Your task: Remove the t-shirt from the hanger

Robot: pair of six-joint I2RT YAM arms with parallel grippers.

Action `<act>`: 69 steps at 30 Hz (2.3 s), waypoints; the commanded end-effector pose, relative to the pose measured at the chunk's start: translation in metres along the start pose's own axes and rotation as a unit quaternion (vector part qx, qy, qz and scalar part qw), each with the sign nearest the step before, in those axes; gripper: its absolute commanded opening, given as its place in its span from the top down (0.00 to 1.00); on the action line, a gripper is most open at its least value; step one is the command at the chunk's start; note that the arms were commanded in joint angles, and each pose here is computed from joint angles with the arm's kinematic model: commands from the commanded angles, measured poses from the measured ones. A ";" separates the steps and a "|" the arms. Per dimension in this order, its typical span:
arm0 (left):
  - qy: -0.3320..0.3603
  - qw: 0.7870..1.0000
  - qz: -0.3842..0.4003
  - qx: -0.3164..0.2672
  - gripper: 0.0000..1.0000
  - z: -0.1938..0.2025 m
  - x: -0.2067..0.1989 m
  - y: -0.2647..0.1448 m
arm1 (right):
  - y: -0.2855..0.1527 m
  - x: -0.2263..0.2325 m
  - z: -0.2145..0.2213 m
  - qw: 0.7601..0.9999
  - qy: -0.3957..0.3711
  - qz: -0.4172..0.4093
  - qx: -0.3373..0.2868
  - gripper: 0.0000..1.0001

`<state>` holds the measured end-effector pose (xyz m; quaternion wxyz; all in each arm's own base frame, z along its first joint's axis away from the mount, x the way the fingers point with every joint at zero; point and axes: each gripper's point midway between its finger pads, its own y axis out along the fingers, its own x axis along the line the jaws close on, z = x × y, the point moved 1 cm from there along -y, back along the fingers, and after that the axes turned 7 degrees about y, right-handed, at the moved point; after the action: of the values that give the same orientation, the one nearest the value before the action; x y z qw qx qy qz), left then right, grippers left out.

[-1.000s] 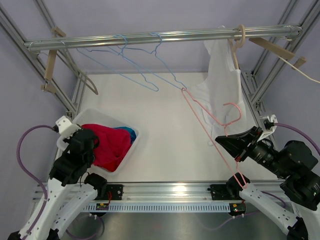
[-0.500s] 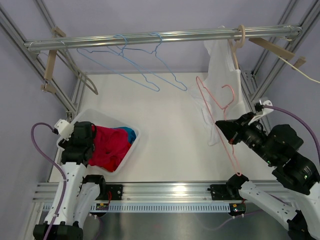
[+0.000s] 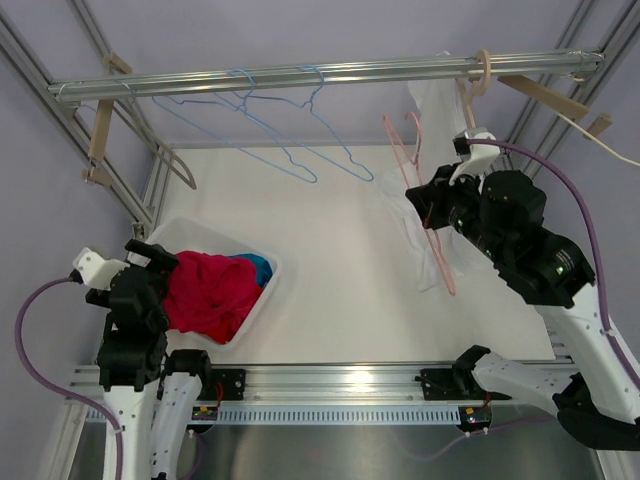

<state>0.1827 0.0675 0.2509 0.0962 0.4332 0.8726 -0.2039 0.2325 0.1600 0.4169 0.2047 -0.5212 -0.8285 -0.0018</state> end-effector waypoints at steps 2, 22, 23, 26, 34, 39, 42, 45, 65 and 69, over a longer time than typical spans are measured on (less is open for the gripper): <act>0.040 0.997 0.056 0.017 0.01 -0.001 -0.015 -0.008 | 0.021 0.011 -0.037 0.999 -0.018 0.002 -0.040 1.00; 0.095 0.863 0.496 0.025 0.01 -0.039 -0.127 -0.139 | 0.141 0.008 -0.072 0.999 0.006 0.016 -0.033 1.00; 0.094 0.851 0.515 0.033 0.01 -0.037 -0.132 -0.145 | 0.144 0.004 -0.073 0.999 0.011 0.020 -0.034 1.00; 0.088 0.814 0.572 0.051 0.01 -0.034 -0.143 -0.164 | 0.152 0.000 -0.076 0.999 0.019 0.025 -0.039 1.00; 0.096 0.788 0.602 0.082 0.01 -0.016 -0.157 -0.158 | 0.172 -0.002 -0.058 0.999 0.037 0.023 -0.024 1.00; 0.092 0.789 0.599 0.103 0.01 -0.001 -0.165 -0.144 | 0.165 -0.010 -0.049 0.998 0.045 0.037 -0.029 1.00; 0.088 0.783 0.603 0.120 0.01 0.009 -0.171 -0.140 | 0.162 -0.011 -0.040 0.998 0.050 0.032 -0.023 1.00; 0.090 0.785 0.601 0.123 0.01 0.019 -0.181 -0.140 | 0.161 -0.015 -0.032 0.998 0.051 0.037 -0.016 1.00; 0.193 0.723 0.652 0.124 0.01 0.080 -0.227 -0.215 | 0.137 -0.013 -0.039 0.998 0.041 0.032 -0.024 0.79; 0.193 0.720 0.655 0.127 0.01 0.082 -0.225 -0.216 | 0.126 -0.007 -0.049 0.999 0.038 0.019 -0.031 0.64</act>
<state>0.1422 -0.2465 0.2851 -0.0732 0.9326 0.3312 -0.1233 0.3750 0.2087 0.4044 0.2390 -0.5537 -0.7975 -0.0202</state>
